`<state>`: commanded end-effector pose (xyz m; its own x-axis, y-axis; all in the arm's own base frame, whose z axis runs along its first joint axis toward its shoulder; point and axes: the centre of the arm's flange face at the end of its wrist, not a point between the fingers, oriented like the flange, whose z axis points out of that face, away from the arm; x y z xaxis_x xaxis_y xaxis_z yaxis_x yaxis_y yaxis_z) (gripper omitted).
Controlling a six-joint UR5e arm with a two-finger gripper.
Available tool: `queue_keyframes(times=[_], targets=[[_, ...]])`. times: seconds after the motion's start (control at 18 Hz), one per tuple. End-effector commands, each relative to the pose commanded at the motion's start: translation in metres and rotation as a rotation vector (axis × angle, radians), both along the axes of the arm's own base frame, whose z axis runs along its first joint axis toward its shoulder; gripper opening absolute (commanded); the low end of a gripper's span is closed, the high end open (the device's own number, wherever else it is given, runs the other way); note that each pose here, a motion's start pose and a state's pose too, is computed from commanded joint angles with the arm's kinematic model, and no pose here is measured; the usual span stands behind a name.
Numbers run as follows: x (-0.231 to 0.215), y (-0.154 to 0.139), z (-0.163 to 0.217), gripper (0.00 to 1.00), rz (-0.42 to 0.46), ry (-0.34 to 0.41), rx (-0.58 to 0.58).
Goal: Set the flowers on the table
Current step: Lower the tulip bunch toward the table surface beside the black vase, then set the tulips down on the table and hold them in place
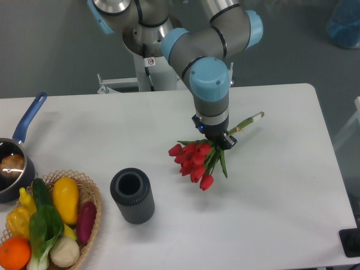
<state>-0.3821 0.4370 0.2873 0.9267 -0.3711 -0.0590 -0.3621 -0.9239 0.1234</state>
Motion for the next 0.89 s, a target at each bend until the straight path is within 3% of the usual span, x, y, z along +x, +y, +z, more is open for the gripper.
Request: queue_keyframes(times=[0.44, 0.89], targets=[[-0.002, 0.004, -0.028, 0.34, -0.002, -0.041, -0.027], [-0.002, 0.004, -0.030, 0.34, -0.003, -0.046, -0.029]])
